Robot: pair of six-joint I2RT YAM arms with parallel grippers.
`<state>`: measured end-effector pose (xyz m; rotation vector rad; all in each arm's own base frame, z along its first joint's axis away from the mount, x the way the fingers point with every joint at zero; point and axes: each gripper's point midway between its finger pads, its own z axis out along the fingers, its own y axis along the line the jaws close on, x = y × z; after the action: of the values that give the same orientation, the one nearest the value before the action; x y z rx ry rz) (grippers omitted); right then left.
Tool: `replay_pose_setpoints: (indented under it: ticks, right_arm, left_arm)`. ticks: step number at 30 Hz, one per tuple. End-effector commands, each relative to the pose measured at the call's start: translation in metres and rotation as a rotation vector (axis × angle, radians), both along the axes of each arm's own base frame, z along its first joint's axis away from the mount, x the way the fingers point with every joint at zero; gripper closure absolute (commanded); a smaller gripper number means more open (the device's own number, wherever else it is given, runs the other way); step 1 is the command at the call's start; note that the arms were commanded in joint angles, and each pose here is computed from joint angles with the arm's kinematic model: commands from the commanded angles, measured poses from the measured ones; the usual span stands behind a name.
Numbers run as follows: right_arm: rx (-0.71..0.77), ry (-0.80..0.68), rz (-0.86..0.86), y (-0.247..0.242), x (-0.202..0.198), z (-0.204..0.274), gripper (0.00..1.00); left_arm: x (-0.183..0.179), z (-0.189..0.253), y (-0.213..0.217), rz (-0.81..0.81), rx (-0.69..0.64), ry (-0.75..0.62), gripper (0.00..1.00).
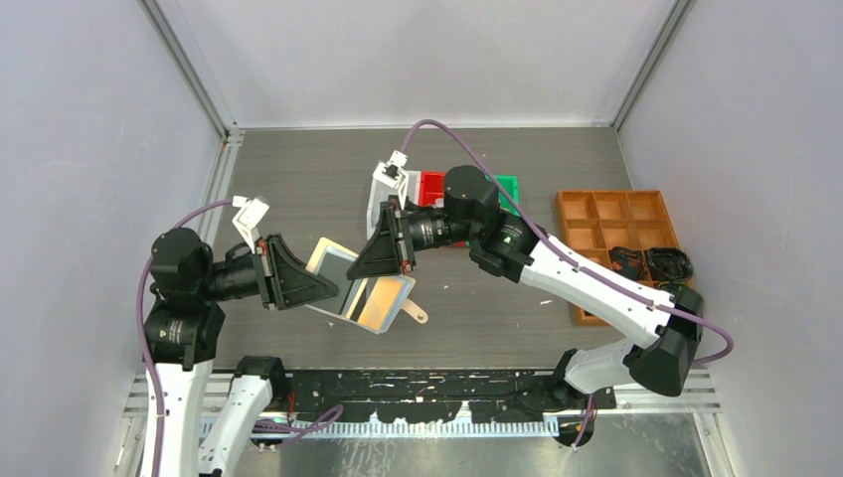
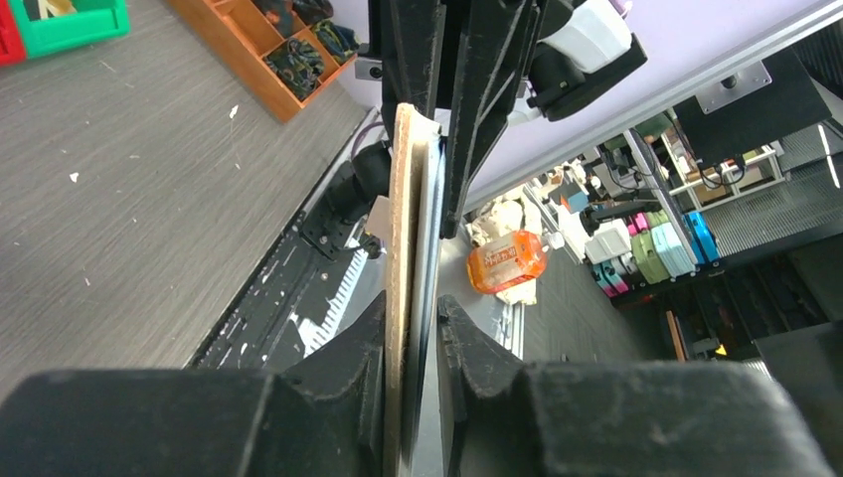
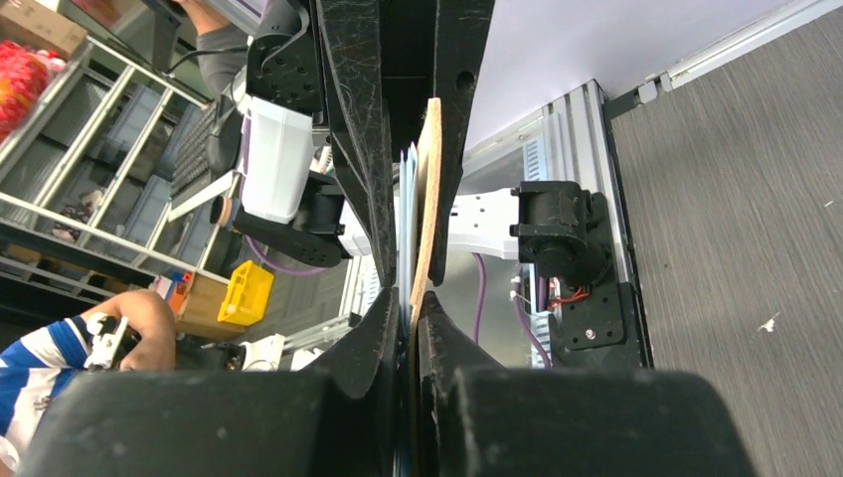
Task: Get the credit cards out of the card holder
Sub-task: Remove the credit card from the card holder.
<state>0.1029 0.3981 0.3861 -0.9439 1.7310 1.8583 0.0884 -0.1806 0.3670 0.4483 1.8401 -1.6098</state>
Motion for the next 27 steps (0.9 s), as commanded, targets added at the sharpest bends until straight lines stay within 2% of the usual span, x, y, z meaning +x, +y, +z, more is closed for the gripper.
replay_pose_setpoints:
  ticks: [1, 6, 9, 10, 12, 14, 17, 22, 27]
  right_arm:
    - [0.004, -0.075, 0.049, -0.001, -0.011, 0.014, 0.99]
    - [-0.004, -0.090, 0.056, 0.000, -0.013, 0.013, 0.99]
    - [-0.014, -0.098, 0.055, 0.003, -0.012, 0.012, 0.99]
    - [-0.023, -0.097, 0.053, 0.004, -0.011, 0.011, 0.97]
    - [-0.049, -0.088, 0.016, 0.007, -0.004, 0.006, 0.78]
    - [-0.079, -0.096, -0.071, 0.006, 0.011, 0.005, 0.61]
    - [-0.068, -0.087, -0.233, -0.009, 0.039, 0.016, 0.43]
    - [0.031, -0.079, -0.465, -0.049, 0.066, 0.046, 0.39]
    - [0.075, 0.010, -0.451, -0.054, 0.055, 0.042, 0.42]
  left_arm:
    - [-0.002, 0.003, -0.001, -0.040, 0.007, -0.022, 0.77]
    - [0.000, 0.000, 0.000, -0.033, 0.009, -0.030, 0.78]
    - [0.002, -0.001, 0.000, -0.027, 0.014, -0.044, 0.90]
    - [0.003, -0.001, 0.000, -0.020, 0.016, -0.053, 0.94]
    - [0.008, -0.001, 0.001, 0.012, 0.026, -0.066, 1.00]
    - [0.016, -0.004, 0.003, 0.060, 0.055, -0.075, 1.00]
    - [0.030, -0.015, 0.009, 0.148, 0.128, -0.085, 1.00]
    - [0.058, -0.033, 0.022, 0.292, 0.216, -0.067, 1.00]
    - [0.073, -0.033, 0.030, 0.390, 0.227, -0.057, 1.00]
